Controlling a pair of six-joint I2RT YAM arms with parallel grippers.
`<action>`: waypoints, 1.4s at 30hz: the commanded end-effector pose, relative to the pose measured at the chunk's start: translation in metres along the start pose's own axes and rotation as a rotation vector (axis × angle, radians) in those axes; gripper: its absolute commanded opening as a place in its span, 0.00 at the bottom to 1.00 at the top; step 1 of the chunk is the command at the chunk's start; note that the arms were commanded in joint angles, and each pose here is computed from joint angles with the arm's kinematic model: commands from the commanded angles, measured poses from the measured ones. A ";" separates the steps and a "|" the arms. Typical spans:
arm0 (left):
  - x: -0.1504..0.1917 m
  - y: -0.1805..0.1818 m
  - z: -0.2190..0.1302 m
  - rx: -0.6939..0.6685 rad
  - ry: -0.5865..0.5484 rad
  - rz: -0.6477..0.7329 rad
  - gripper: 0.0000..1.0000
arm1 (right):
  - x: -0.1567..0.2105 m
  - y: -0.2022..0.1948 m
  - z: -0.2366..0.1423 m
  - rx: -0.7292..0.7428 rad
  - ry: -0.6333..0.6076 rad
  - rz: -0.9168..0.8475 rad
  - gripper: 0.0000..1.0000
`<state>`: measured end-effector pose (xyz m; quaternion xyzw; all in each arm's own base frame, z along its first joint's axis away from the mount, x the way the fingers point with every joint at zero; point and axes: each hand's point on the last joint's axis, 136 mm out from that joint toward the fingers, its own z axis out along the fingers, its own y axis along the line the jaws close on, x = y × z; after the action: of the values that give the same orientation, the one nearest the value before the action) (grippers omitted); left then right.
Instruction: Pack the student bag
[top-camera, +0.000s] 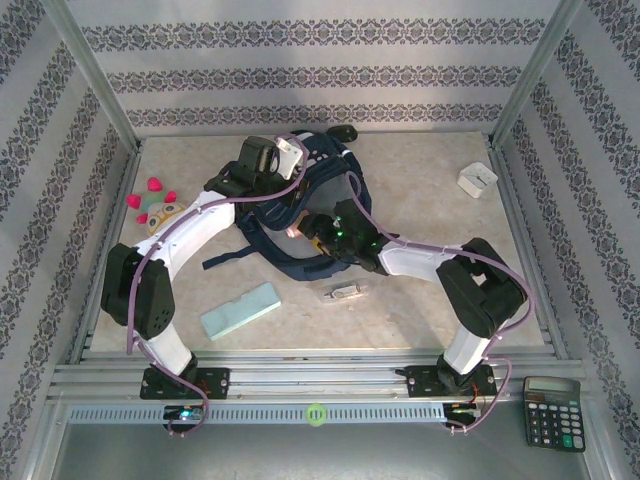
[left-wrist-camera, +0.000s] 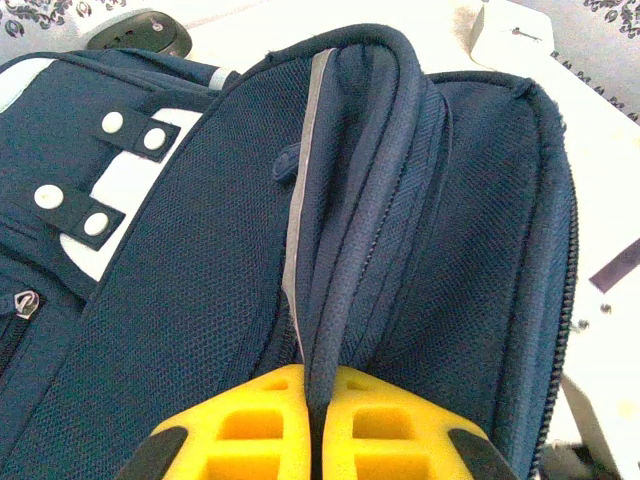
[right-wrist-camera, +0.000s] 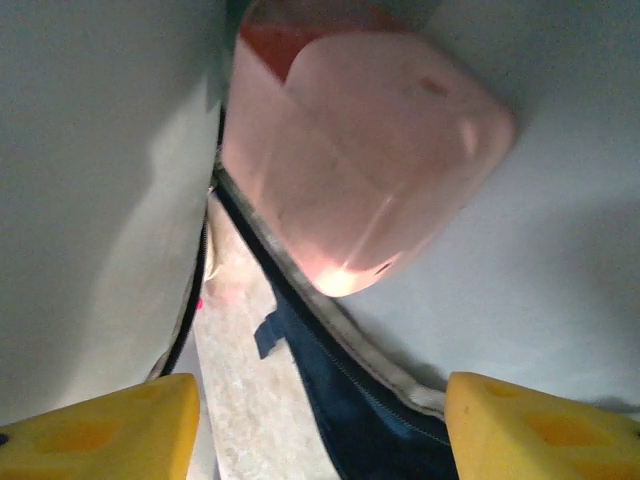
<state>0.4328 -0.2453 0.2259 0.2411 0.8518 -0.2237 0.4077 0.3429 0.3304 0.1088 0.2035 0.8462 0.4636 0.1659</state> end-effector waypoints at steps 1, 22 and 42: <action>-0.044 -0.007 -0.026 0.023 -0.158 0.019 0.03 | -0.004 0.008 0.014 -0.036 -0.047 0.059 0.61; -0.059 -0.017 -0.033 0.079 -0.199 -0.009 0.03 | -0.146 0.053 0.071 -0.209 -0.294 -0.023 0.37; -0.023 0.005 -0.037 0.016 -0.099 -0.052 0.03 | 0.032 0.027 -0.061 0.081 -0.117 -0.738 0.60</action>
<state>0.4317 -0.2351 0.2358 0.2164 0.8487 -0.2440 0.4163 0.3127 0.3305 0.1878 0.0004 0.8407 0.4154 0.3473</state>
